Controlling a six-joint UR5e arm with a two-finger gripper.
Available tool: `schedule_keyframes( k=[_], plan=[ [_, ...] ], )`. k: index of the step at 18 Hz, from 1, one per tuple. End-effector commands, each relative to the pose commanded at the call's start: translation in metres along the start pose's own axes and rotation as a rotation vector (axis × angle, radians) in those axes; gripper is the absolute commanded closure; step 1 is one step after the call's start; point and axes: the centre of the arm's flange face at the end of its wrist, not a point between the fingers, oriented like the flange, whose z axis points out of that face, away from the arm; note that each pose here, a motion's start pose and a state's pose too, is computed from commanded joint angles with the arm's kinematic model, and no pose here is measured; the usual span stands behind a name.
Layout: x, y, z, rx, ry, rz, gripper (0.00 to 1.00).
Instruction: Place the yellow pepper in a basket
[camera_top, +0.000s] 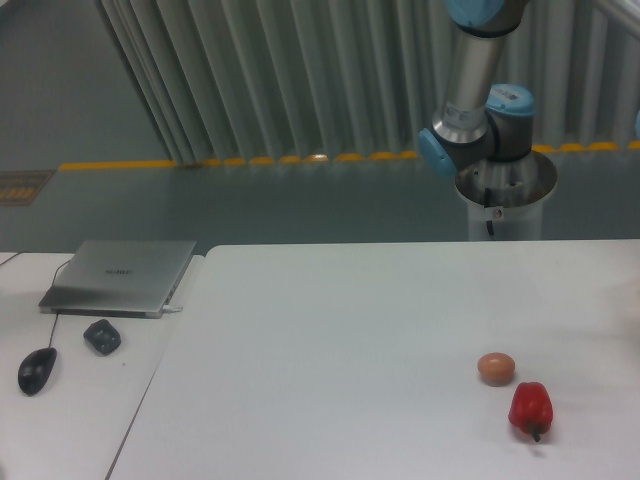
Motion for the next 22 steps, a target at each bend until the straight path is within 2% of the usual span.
schedule_keyframes(
  k=[22],
  plan=[
    [-0.0015, -0.0047, 0.0002, 0.0, -0.001, -0.005, 0.0]
  ],
)
